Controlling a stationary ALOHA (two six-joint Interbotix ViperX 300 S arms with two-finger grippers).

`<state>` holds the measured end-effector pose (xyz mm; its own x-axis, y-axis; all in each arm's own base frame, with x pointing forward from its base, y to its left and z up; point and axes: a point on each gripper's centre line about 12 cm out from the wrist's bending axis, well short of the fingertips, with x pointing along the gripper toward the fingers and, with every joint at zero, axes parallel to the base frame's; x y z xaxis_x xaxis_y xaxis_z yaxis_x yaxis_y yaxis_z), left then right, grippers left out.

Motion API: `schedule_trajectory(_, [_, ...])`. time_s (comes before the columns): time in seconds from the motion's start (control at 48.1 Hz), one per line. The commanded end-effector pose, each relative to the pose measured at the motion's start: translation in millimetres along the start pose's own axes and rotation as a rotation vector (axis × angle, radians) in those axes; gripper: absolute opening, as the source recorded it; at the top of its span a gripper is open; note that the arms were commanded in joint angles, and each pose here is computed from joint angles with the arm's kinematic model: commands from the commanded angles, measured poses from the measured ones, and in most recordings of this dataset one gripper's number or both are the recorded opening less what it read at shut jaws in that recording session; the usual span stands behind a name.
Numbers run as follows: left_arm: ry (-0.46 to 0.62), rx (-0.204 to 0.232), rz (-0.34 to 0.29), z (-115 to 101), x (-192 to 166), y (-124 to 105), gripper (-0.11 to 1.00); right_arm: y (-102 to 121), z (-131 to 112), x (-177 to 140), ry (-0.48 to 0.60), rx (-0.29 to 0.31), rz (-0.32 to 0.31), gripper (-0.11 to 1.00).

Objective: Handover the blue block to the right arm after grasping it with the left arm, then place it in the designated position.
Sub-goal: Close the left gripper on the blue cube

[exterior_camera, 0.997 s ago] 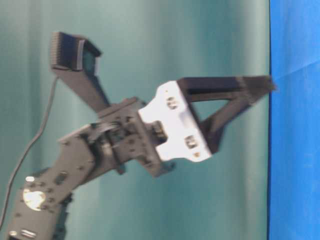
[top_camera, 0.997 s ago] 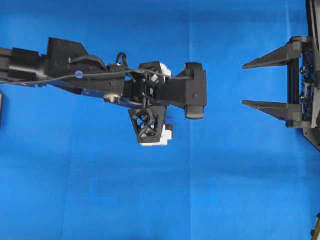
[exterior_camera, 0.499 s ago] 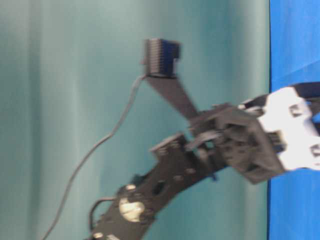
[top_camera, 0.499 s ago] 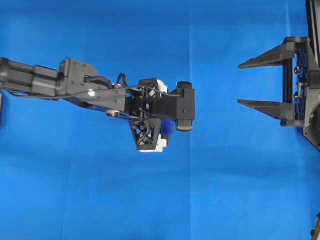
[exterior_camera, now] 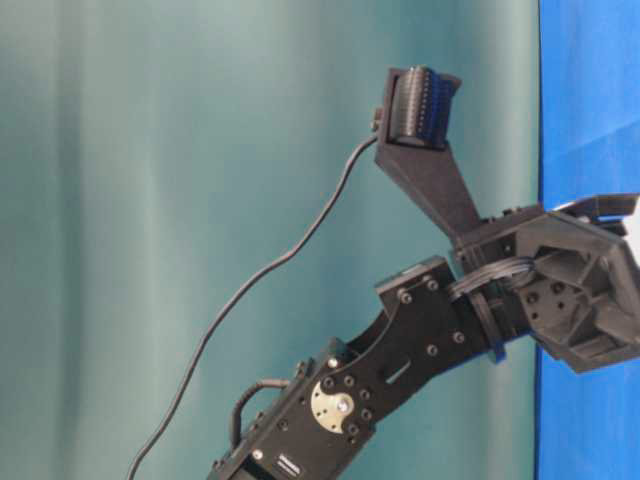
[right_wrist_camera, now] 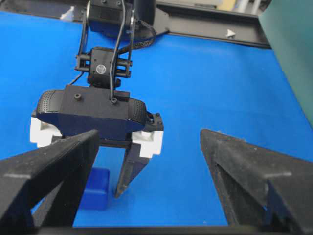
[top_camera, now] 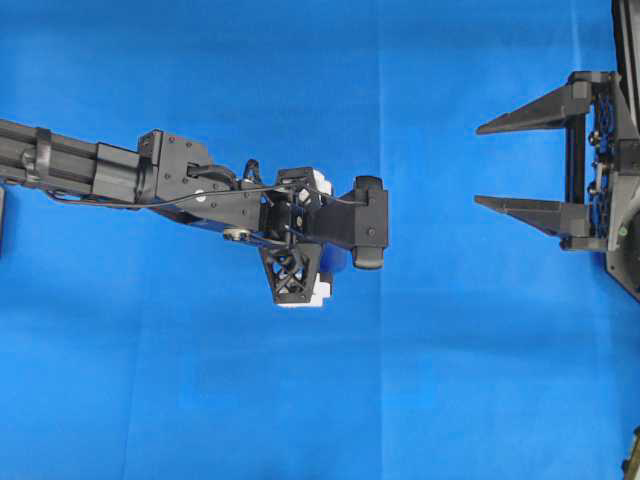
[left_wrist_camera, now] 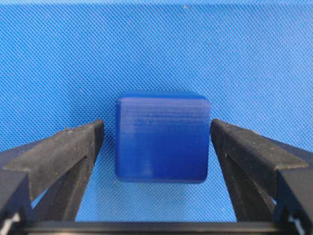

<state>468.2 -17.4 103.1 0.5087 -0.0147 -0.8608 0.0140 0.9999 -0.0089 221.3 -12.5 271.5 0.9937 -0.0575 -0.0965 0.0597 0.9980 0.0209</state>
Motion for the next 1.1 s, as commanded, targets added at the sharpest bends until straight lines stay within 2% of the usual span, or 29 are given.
schedule_trajectory(0.0, [-0.041, -0.001, 0.001, 12.3, -10.0, 1.3, 0.89, -1.0, 7.2, 1.8, -0.019, 0.002, -0.005, 0.97])
schedule_trajectory(0.062, [-0.038, -0.009, 0.001, 11.9, -10.0, 1.3, 0.86, -1.0, 7.2, 1.8, -0.019, 0.003, -0.005, 0.97])
schedule_trajectory(0.104, [-0.041, -0.011, 0.001, 12.7, -10.2, 1.2, 0.79, -1.0, 7.2, 1.8, -0.019, 0.002, -0.005, 0.97])
schedule_trajectory(0.229, [-0.038, -0.011, 0.001, 11.9, -10.0, 1.3, 0.48, -1.3, 7.2, 1.8, -0.019, 0.002, -0.006, 0.97])
schedule_trajectory(0.769, [-0.046, -0.009, 0.0, 14.6, -13.5, 0.5, 0.49, -2.3, 7.2, 1.8, -0.019, 0.002, -0.011, 0.97])
schedule_trajectory(1.08, [-0.055, -0.012, 0.0, 31.2, -42.2, -0.4, 0.49, -2.3, 7.9, 1.9, -0.02, 0.002, -0.011, 0.97])
